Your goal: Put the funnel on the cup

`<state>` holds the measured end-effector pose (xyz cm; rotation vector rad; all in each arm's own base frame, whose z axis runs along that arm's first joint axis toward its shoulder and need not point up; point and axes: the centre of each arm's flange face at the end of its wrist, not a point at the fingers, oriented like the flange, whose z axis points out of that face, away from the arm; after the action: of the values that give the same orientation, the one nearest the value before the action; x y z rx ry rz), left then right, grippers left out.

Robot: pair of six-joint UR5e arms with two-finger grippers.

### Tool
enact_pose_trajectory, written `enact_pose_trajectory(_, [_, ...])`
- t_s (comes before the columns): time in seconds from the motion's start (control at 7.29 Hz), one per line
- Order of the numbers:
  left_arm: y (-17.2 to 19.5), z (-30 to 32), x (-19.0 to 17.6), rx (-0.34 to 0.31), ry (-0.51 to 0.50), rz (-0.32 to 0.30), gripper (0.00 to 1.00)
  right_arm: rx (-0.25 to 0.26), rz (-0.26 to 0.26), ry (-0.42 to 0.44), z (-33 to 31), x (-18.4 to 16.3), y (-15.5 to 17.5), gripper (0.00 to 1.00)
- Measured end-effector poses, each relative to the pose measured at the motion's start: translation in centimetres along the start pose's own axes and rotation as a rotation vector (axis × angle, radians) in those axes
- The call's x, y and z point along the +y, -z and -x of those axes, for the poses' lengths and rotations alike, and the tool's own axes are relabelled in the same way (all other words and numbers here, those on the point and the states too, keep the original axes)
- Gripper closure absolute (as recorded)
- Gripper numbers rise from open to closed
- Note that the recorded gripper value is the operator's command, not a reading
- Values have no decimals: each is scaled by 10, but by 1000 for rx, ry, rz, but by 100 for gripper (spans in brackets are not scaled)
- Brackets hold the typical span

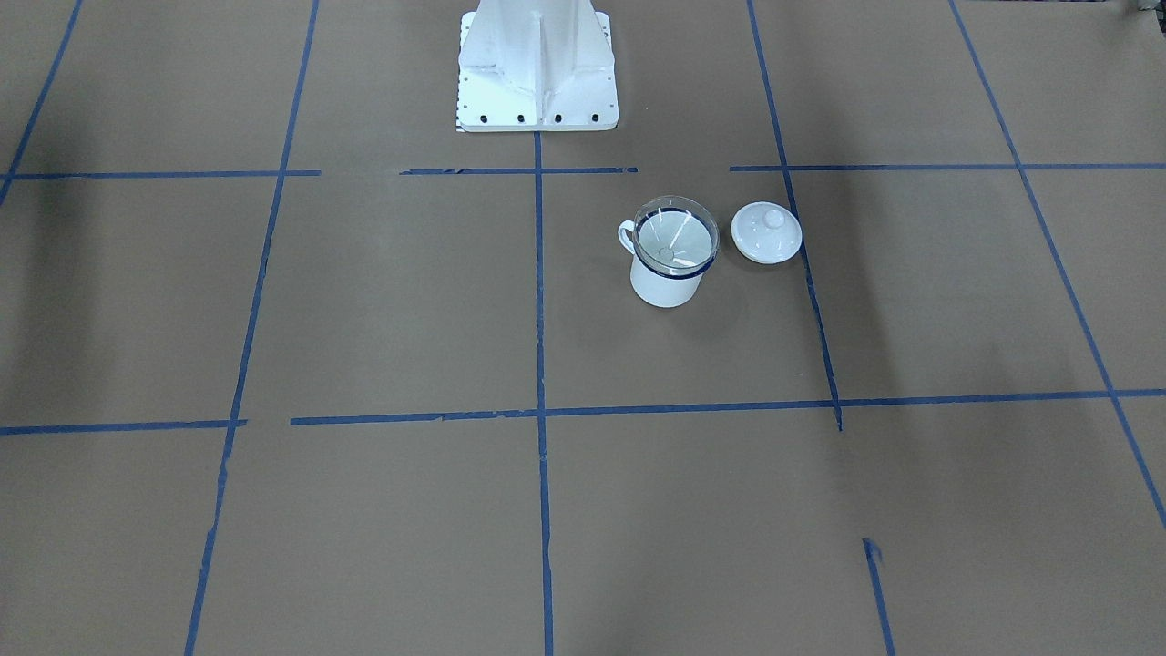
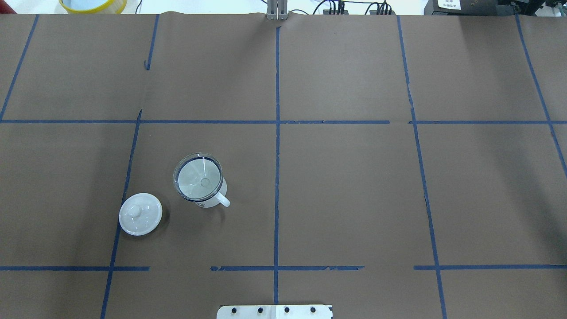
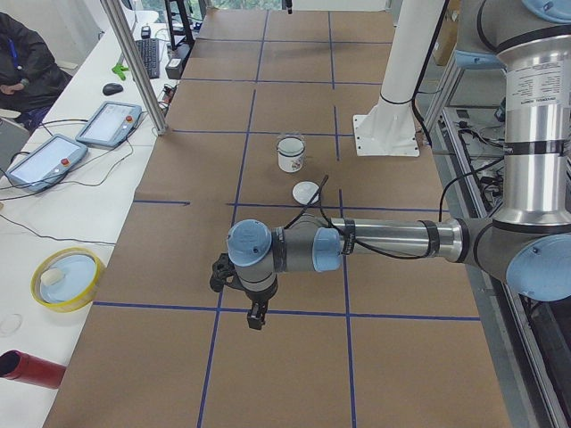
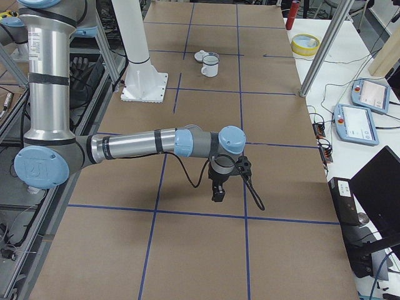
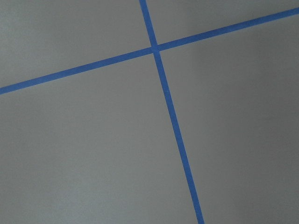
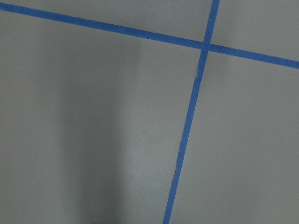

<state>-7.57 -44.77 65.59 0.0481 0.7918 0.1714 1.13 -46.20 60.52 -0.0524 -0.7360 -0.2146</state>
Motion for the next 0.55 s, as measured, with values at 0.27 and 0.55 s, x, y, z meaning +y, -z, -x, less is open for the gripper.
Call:
enact_pose_trajectory(0.27, [1, 0, 0, -2, 27, -3, 0, 0, 0, 0, 0, 0, 0, 0])
enact_pose_trajectory(0.55, [5, -4, -3, -3, 13, -15, 0, 0, -1, 1, 0, 0, 0, 0])
